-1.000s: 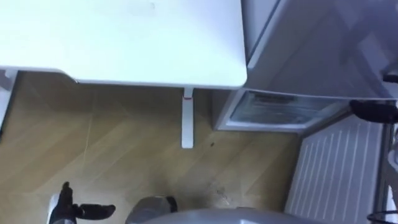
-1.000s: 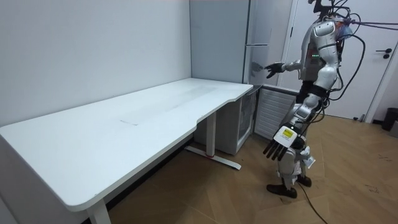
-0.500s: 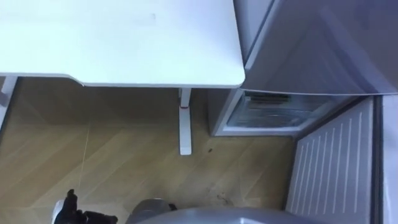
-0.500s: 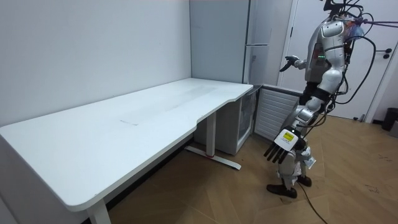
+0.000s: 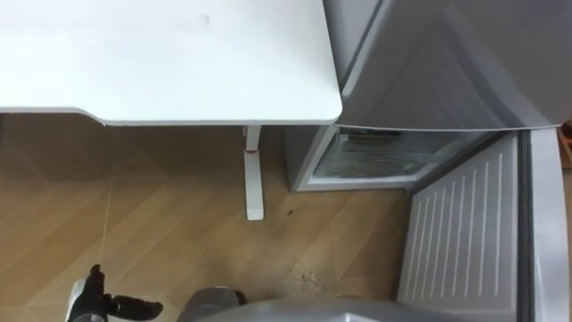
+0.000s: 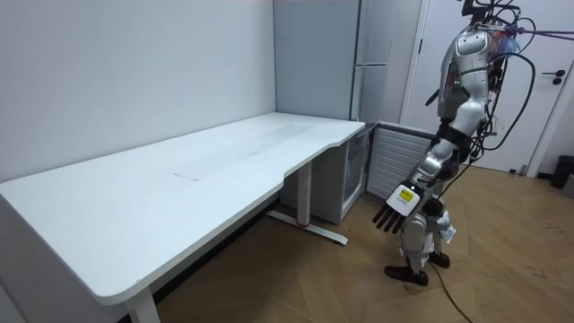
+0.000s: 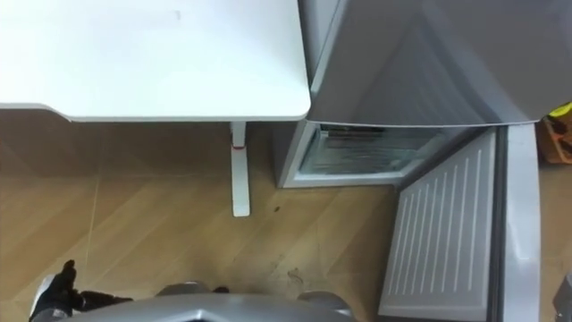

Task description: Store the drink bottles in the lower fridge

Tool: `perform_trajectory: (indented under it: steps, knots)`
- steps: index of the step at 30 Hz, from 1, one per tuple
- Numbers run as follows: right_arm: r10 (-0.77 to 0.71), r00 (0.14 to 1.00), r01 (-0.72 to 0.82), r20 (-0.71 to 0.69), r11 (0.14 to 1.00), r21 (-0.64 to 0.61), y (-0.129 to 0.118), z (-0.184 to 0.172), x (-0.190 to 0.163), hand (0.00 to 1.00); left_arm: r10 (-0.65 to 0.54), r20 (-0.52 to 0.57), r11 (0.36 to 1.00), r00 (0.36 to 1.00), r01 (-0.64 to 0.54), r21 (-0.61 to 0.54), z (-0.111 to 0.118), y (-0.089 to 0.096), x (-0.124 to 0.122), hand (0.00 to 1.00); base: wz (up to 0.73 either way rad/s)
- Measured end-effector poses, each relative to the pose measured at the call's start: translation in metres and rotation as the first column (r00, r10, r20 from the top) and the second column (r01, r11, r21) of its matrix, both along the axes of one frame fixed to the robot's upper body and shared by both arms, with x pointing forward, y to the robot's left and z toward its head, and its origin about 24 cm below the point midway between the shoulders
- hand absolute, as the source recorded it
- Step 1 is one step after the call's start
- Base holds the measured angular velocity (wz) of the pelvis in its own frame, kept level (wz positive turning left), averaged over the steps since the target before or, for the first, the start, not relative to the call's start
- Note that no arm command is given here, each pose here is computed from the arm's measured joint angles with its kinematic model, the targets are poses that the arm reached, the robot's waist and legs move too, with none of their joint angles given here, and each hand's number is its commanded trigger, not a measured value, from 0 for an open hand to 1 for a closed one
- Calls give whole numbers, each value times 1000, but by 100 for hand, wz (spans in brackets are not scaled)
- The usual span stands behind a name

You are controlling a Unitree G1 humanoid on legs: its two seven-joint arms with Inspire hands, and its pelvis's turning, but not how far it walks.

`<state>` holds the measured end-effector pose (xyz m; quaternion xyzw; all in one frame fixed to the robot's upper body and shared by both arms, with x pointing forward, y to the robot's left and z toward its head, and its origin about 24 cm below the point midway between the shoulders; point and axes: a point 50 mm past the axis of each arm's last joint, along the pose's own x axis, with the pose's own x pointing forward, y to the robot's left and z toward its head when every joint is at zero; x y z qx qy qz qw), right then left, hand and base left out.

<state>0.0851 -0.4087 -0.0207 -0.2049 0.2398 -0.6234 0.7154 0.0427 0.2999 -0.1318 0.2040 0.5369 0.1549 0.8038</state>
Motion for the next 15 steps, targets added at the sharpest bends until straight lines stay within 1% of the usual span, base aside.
perform_trajectory:
  steps: [5,9,11,13,15]
  knots:
    - [-66,998,65,5,995,75,3,-13,-12,0,5,-19,1000,1000,-5,-9,-1,0,-6,0,0]
    - [-123,992,120,3,972,201,18,-36,-26,0,7,-23,1000,1000,-7,-11,-1,-1,-8,0,-8]
    - [-181,983,173,1,942,287,26,-49,-36,0,9,-24,1000,1000,-10,-16,-2,-3,-8,0,-6]
    - [-272,962,243,23,890,386,32,-60,-49,0,18,-30,999,999,-19,-37,-6,-10,-12,0,0]
    - [-329,943,274,49,851,447,35,-65,-56,0,22,-35,999,999,-23,-49,-8,-15,-15,0,0]
